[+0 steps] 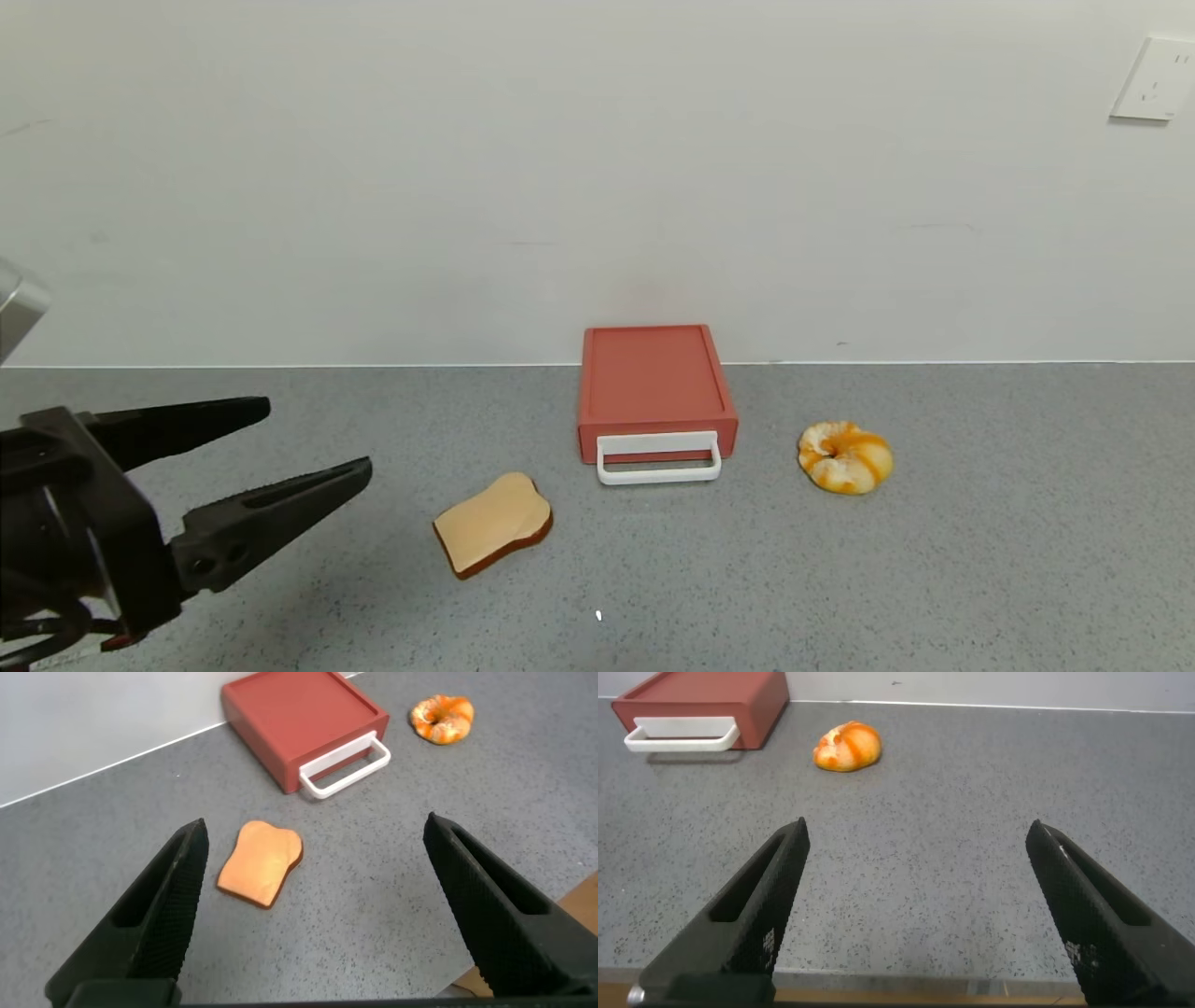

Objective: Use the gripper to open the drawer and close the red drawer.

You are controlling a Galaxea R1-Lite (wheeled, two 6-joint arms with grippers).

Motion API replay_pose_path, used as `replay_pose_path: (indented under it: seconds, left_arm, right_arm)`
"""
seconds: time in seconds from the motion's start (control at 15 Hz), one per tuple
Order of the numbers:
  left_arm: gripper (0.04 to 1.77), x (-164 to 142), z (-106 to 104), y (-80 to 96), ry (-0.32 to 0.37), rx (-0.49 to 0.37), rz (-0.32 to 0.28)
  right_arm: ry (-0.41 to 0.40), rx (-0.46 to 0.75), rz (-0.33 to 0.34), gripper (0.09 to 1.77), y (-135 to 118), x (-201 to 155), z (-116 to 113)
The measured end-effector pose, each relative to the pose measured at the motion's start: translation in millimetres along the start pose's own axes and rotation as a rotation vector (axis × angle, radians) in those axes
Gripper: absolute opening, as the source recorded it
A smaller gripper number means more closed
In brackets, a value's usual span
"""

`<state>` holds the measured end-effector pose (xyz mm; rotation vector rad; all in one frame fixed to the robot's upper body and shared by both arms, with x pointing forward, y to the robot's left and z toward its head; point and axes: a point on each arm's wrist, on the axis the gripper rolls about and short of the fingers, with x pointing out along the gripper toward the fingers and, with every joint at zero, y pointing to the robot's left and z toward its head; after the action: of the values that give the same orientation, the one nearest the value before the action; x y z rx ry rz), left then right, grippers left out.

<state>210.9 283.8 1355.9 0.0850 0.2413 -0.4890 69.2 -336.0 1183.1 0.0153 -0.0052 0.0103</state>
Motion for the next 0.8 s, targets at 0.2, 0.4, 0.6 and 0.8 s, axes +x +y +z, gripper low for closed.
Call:
replay_pose_path:
  seconds: [0.2, 0.4, 0.6, 0.8]
  left_arm:
    - [1.68, -24.9, -10.3, -0.6, -0.03, -0.007, 0.085]
    - [1.69, -55.6, -24.2, -0.9, -0.065, -0.022, 0.173]
    - [1.7, -86.1, -36.8, -2.6, -0.098, -0.061, 0.283]
    - [1.7, -111.0, -50.3, -9.1, -0.138, -0.09, 0.394]
  right_arm:
    - [0.0, 0.0, 0.0, 1.71, 0.0, 0.0, 0.0]
    - [0.0, 0.0, 0.0, 1.71, 0.0, 0.0, 0.0]
    - [0.0, 0.0, 0.0, 1.71, 0.0, 0.0, 0.0]
    - [0.0, 0.0, 0.0, 1.71, 0.0, 0.0, 0.0]
